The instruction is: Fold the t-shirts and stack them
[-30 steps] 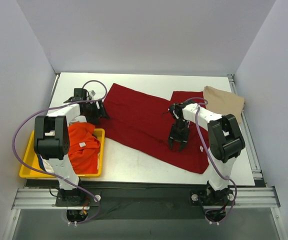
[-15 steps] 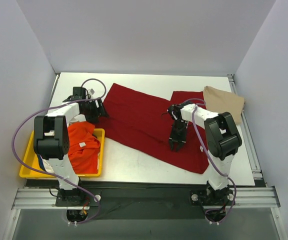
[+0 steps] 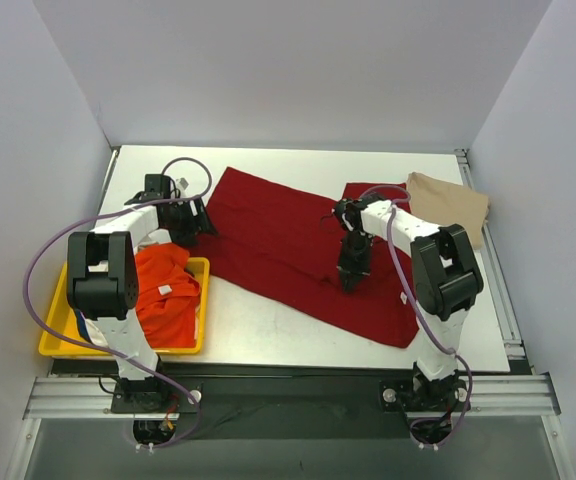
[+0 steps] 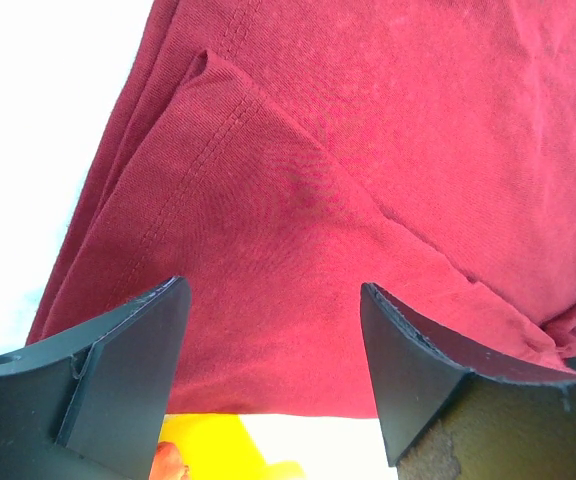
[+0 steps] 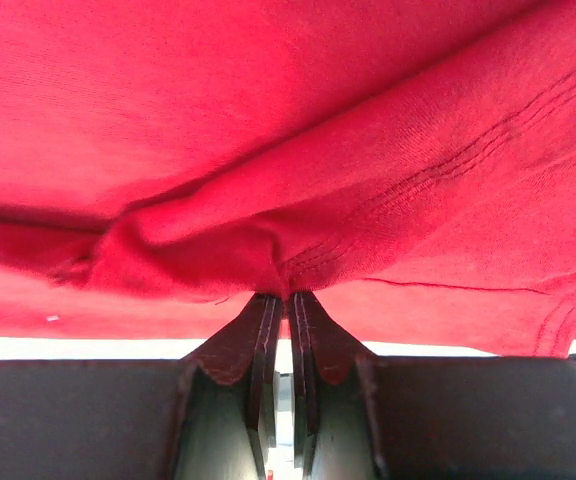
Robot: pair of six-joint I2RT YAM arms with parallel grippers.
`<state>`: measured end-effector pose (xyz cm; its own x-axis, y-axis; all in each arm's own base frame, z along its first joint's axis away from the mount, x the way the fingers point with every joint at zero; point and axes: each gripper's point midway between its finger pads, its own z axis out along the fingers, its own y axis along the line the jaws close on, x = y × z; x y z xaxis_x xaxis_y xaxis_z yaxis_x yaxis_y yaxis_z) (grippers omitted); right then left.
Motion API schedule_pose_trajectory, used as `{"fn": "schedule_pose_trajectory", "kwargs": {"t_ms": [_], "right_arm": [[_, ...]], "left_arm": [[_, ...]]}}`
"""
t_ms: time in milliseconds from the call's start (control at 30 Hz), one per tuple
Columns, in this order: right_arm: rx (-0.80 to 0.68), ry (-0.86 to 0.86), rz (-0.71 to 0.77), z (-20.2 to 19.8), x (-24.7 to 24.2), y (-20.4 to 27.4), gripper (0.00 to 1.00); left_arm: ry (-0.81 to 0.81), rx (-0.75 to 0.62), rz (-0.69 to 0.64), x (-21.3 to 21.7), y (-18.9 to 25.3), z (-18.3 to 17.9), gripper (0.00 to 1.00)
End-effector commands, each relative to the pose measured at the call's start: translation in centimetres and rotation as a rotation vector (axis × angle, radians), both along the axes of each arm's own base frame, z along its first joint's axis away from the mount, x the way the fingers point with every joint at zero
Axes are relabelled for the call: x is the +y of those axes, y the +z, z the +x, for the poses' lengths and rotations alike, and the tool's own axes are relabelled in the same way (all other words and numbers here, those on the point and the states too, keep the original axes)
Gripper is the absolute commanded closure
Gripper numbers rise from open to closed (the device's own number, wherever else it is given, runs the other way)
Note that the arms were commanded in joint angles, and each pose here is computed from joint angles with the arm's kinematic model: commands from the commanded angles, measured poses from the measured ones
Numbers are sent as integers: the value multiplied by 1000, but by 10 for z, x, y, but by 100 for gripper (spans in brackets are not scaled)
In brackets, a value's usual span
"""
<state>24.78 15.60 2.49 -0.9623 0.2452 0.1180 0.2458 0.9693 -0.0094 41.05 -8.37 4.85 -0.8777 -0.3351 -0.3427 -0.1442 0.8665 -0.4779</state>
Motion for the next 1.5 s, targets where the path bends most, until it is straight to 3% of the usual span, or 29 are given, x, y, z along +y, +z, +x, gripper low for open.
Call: {"fn": "schedule_pose_trajectory", "kwargs": {"t_ms": [0,567,1133,1233,1367,1467], "right_arm": [[-23,18,-37,12,-7,19,100],[-37,42,-35,75,-8,12,100],[-50,51,37,100,11,13,99],[-54,50,44,102,13,15,90],[-103,45,83,111,21,32,61],[-145,39,109,119,24,46,51]], "left_arm": [[-12,-54,-3,2,18,9,20],[-20,-48,6,3,24,2,20],[-30,-27,18,5,20,-6,20],[-30,-28,20,5,21,-5,20],[-33,-33,22,5,23,-4,20],[-31,-34,21,5,23,-4,20]]}}
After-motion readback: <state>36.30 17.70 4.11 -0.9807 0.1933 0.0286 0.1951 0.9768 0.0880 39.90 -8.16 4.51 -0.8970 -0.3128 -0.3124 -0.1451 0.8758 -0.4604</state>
